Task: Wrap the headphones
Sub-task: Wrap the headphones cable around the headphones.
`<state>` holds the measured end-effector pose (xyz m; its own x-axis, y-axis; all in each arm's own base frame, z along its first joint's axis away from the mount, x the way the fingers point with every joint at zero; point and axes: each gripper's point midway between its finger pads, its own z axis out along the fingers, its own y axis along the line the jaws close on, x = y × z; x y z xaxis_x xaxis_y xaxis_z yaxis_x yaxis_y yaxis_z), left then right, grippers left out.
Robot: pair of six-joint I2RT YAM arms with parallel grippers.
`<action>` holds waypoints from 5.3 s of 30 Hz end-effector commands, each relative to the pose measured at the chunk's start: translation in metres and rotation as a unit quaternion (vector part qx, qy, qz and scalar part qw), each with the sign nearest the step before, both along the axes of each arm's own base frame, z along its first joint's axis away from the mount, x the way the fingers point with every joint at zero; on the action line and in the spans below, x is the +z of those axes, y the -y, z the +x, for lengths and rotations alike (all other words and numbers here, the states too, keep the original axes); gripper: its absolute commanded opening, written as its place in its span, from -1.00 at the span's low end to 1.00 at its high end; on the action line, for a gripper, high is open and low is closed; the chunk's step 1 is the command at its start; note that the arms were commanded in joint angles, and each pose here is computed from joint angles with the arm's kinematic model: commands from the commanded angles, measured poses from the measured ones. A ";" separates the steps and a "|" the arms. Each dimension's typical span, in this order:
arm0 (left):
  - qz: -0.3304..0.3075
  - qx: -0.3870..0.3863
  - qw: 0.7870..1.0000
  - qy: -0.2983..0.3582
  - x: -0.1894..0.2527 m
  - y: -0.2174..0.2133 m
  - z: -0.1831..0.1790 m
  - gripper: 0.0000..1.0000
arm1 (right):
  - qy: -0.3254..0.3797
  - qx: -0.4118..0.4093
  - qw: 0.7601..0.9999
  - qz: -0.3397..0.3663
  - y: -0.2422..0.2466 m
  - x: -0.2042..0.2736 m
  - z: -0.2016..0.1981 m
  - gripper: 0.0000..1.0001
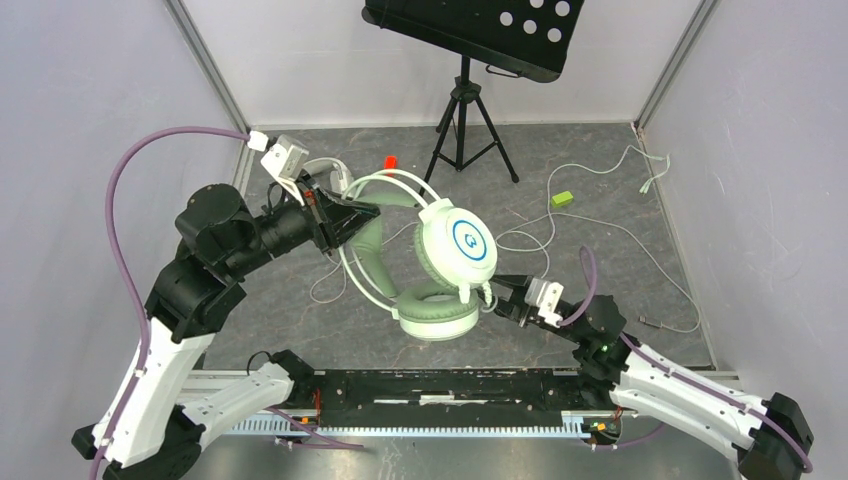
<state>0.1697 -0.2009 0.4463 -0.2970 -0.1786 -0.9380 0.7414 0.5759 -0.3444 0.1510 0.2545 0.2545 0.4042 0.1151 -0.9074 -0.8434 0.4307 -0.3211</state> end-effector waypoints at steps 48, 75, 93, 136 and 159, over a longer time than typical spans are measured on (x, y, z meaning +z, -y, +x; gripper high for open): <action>0.262 -0.184 0.946 -0.060 -0.163 0.017 -0.019 -0.70 | 0.060 -0.114 0.987 -0.096 -0.024 0.039 0.078 -0.74; 0.476 0.139 0.866 -0.067 -0.199 -0.041 0.068 -0.82 | -0.219 0.025 0.961 -0.168 -0.056 0.025 0.040 -0.80; 0.355 0.249 0.898 -0.078 -0.173 -0.042 0.080 -0.84 | -0.289 0.165 0.942 -0.042 -0.090 0.044 0.006 -0.61; 0.139 0.378 0.914 -0.054 -0.092 -0.048 0.102 -0.85 | -0.217 0.176 0.960 0.020 -0.111 0.037 -0.011 -0.74; 0.071 0.397 0.914 -0.048 -0.073 -0.053 0.101 -0.86 | -0.159 0.086 0.983 -0.030 -0.118 0.009 0.002 -0.57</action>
<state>0.2588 -0.1406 0.3049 -0.4001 0.0725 -0.9136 0.1009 0.9943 0.0347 0.1602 0.3690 0.2707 0.0734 0.1164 -0.9905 -0.9581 0.2841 -0.0376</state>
